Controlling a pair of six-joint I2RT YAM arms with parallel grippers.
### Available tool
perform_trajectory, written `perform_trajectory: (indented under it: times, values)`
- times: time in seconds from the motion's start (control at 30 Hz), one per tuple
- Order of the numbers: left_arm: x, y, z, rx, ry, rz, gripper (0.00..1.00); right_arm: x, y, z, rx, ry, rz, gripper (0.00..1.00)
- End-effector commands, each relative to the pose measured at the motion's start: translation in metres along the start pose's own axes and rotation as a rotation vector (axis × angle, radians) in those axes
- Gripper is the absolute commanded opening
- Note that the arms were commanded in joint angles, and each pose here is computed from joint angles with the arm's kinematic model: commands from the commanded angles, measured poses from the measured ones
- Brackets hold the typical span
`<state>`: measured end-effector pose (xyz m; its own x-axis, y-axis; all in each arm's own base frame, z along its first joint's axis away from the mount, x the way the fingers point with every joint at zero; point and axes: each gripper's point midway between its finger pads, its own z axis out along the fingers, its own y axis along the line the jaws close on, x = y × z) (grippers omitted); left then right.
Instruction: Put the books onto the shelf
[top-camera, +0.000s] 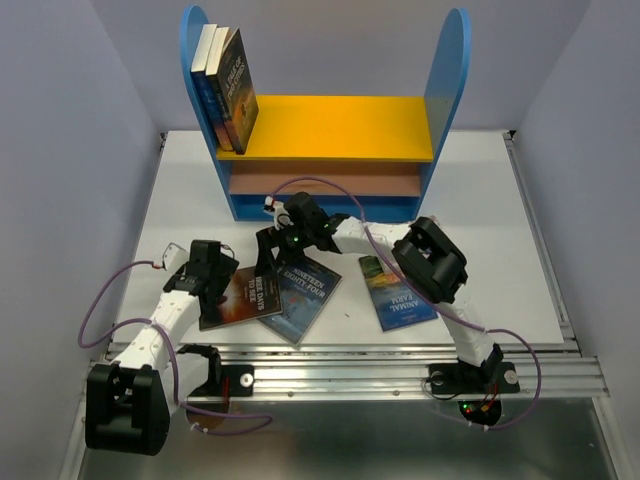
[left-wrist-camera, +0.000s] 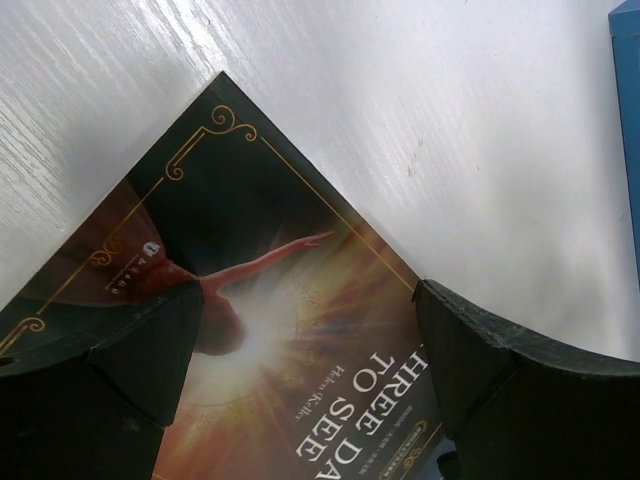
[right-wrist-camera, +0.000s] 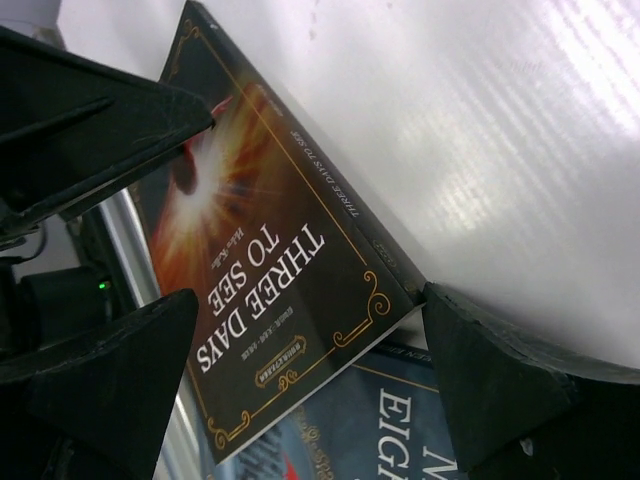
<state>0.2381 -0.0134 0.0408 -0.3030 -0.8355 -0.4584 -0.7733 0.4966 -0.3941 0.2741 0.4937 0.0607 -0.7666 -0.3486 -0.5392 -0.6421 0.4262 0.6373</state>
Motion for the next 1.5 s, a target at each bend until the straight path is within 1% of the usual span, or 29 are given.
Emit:
perform_trajectory:
  times: [0.0,0.1,0.13,0.2,0.23,0.3,0.37,0.4,0.43,0.47,0.5,0.6,0.63,0.7,0.73,0.87,0.9,0.97,1.03,1.1,1.17,1.2,1.23,1.37,1.47]
  values:
    - [0.006,0.013,0.004,-0.037,0.011,-0.013,0.99,0.019,0.038,-0.01,-0.132,0.106,0.115,0.98]
    - [0.007,0.014,0.005,-0.044,0.014,-0.012,0.99,0.017,0.038,-0.009,-0.129,0.105,0.129,0.94]
    - [0.007,0.014,0.004,-0.044,0.014,-0.012,0.99,0.016,0.038,-0.008,-0.126,0.107,0.147,0.91]
    - [0.008,0.014,0.005,-0.048,0.019,-0.007,0.99,0.018,0.036,-0.005,-0.124,0.113,0.176,0.88]
    - [0.007,0.014,0.005,-0.047,0.018,-0.009,0.99,0.02,0.034,-0.003,-0.124,0.119,0.185,0.88]
    - [0.008,0.014,0.005,-0.045,0.021,-0.009,0.99,0.026,0.025,0.001,-0.084,0.141,0.216,0.88]
    - [0.008,0.014,0.004,-0.042,0.022,-0.007,0.99,0.033,0.008,0.004,0.002,0.152,0.237,0.85]
    - [0.008,0.014,0.004,-0.043,0.022,-0.007,0.99,0.035,0.002,0.005,0.029,0.154,0.24,0.82]
    - [0.008,0.014,0.004,-0.043,0.02,-0.006,0.99,0.04,-0.004,0.005,0.058,0.162,0.244,0.76]
    - [0.008,0.014,0.004,-0.043,0.019,-0.007,0.99,0.046,-0.01,0.007,0.073,0.179,0.254,0.76]
    - [0.008,0.014,0.004,-0.043,0.019,-0.006,0.99,0.05,-0.012,0.009,0.078,0.192,0.258,0.75]
    - [0.007,0.013,0.004,-0.04,0.014,-0.007,0.99,0.067,-0.019,0.014,0.072,0.24,0.291,0.66]
    - [0.007,0.014,0.004,-0.042,0.015,-0.007,0.99,0.07,-0.019,0.015,0.065,0.251,0.298,0.6]
    - [0.007,0.014,0.004,-0.04,0.012,-0.009,0.99,0.073,-0.022,0.015,0.072,0.253,0.299,0.57]
    - [0.006,0.013,0.004,-0.038,0.008,-0.011,0.99,0.074,-0.022,0.016,0.073,0.255,0.298,0.53]
    - [0.005,0.014,0.004,-0.035,0.005,-0.016,0.99,0.079,-0.024,0.018,0.069,0.269,0.306,0.5]
    - [0.005,0.013,0.003,-0.034,0.004,-0.016,0.99,0.081,-0.023,0.018,0.056,0.279,0.315,0.48]
    - [0.006,0.013,0.003,-0.032,0.005,-0.017,0.99,0.087,-0.026,0.021,0.05,0.295,0.326,0.46]
    - [0.005,0.013,0.003,-0.028,0.003,-0.018,0.99,0.09,-0.027,0.022,0.051,0.302,0.329,0.42]
    - [0.005,0.013,0.003,-0.027,0.0,-0.02,0.99,0.093,-0.029,0.022,0.056,0.305,0.335,0.35]
    - [0.004,0.013,0.003,-0.026,-0.001,-0.022,0.99,0.091,-0.029,0.022,0.057,0.297,0.337,0.22]
    - [0.005,0.013,0.003,-0.027,0.0,-0.023,0.99,0.089,-0.028,0.022,0.06,0.289,0.335,0.09]
    - [0.005,0.013,0.003,-0.027,0.0,-0.022,0.99,0.088,-0.028,0.023,0.059,0.282,0.333,0.01]
    - [0.005,0.006,0.001,0.003,0.01,-0.013,0.99,0.073,-0.02,0.021,0.035,0.231,0.316,0.01]
    - [-0.001,-0.017,-0.009,0.089,0.017,0.007,0.99,0.055,-0.009,0.015,0.016,0.173,0.274,0.01]
